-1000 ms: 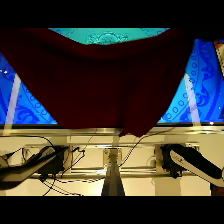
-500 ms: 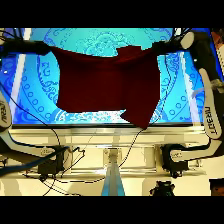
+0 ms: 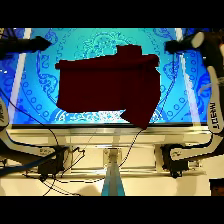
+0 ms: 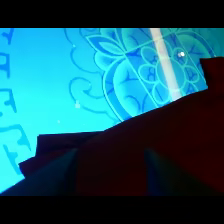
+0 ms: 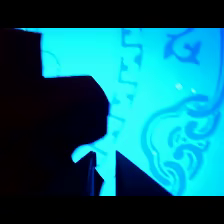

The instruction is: Fold the clothes and pants, and hang the long-sleeved shirts on hangers.

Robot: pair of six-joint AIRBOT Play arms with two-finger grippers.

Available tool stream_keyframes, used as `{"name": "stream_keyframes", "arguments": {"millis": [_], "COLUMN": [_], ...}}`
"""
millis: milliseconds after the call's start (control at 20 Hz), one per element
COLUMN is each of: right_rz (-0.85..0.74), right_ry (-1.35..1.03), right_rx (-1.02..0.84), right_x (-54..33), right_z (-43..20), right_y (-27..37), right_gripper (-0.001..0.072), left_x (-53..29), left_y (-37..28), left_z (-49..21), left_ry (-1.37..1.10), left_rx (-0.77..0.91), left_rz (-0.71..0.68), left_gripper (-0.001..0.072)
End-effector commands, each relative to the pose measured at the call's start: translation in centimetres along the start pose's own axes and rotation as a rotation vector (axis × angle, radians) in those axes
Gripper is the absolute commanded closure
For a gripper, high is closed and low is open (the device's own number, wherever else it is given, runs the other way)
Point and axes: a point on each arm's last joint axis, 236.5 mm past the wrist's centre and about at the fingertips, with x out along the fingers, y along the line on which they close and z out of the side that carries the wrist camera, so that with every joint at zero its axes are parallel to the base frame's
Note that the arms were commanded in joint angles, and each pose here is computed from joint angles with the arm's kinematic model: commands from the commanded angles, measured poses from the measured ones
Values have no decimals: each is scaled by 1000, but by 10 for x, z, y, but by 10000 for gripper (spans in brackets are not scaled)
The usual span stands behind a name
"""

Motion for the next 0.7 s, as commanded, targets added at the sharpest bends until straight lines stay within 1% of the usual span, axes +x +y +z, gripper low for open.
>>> {"name": "stream_keyframes", "arguments": {"millis": [0, 50, 100, 200, 300, 350, 400, 450, 500, 550, 600, 650], "right_rz": [-22, -9, 19, 167, 381, 458, 507, 515, 502, 481, 457, 448], "right_ry": [378, 493, 563, 594, 604, 607, 608, 588, 549, 511, 473, 447], "right_rx": [38, 78, 128, 205, 168, 173, 189, 220, 281, 335, 386, 428], "right_x": [-40, -50, -56, -55, -51, -46, -36, -22, -5, 10, 22, 30], "right_z": [-94, -123, -145, -173, -204, -218, -234, -246, -255, -260, -264, -266], "right_y": [-59, -69, -72, -54, -17, -1, 13, 19, 24, 25, 25, 26], "right_gripper": [703, 702, 702, 703, 703, 703, 702, 674, 493, 277, 237, 237], "left_x": [-63, -83, -105, -143, -173, -183, -192, -198, -203, -207, -207, -207], "left_y": [-5, -6, -8, -15, -30, -36, -40, -41, -44, -46, -49, -52], "left_z": [10, 17, 27, 41, 45, 39, 30, 23, 17, 11, 6, 1], "left_ry": [-20, -44, -79, -139, -158, -139, -108, -83, -64, -47, -29, -8], "left_rx": [1, 14, 28, 49, 81, 93, 97, 74, 44, 16, -2, -12], "left_rz": [-8, 10, 36, 85, 102, 100, 104, 110, 106, 96, 85, 70], "left_gripper": [530, 686, 696, 696, 697, 696, 697, 696, 696, 696, 696, 684]}}
